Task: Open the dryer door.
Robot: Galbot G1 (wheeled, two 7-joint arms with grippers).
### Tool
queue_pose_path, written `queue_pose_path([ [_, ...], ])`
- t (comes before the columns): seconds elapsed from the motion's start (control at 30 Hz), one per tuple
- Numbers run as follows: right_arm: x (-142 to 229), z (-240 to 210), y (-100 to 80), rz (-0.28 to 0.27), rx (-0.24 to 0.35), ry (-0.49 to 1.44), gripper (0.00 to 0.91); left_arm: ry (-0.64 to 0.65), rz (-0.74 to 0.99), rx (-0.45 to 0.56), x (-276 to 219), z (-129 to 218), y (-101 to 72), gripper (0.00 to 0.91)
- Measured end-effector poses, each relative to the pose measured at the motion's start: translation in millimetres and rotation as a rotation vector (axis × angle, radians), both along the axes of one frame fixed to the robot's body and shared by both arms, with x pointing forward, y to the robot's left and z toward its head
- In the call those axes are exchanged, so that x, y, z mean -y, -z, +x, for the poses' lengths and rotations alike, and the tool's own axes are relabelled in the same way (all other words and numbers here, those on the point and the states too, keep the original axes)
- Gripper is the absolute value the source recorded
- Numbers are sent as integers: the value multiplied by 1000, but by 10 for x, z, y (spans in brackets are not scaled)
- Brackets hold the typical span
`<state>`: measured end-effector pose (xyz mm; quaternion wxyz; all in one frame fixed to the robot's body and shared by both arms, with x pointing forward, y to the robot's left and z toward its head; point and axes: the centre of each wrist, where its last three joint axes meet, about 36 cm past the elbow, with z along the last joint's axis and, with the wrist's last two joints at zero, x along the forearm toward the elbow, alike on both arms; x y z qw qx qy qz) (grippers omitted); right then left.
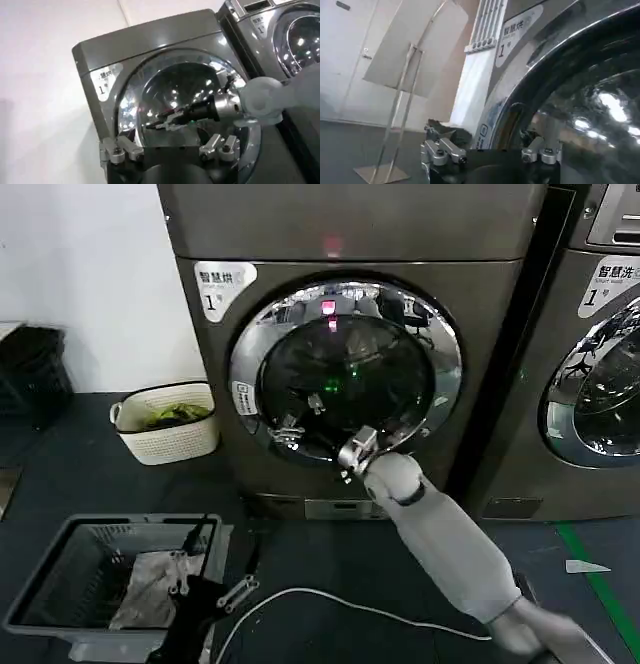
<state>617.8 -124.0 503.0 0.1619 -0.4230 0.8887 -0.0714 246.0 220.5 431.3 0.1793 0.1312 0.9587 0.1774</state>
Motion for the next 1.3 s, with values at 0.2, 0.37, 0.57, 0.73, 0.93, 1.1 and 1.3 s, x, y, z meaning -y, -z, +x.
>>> queue_pose_path([
  [0.2, -120, 64, 23, -3, -2, 1, 907, -5, 4, 0, -25, -22, 1, 907],
  [0.37, -198, 124, 43, -4, -6, 0, 907, -6, 6, 0, -36, -40, 4, 907],
  [0.57, -247, 211, 74, -6, -8, 3, 907, -5, 7, -3, -36, -71, 13, 907],
  [0.73, -293, 275, 88, -4, -13, 0, 907, -5, 8, -4, -41, -97, 15, 907],
  [0.93, -346, 341, 87, -8, -12, -24, 907, -6, 9, -5, -44, -104, 17, 907],
  [1.1, -347, 392, 100, -11, -6, -70, 907, -6, 10, -6, -47, -112, 21, 907],
  [1.3, -320, 436, 141, -12, 4, -139, 907, -10, 12, -6, -63, -115, 25, 907],
])
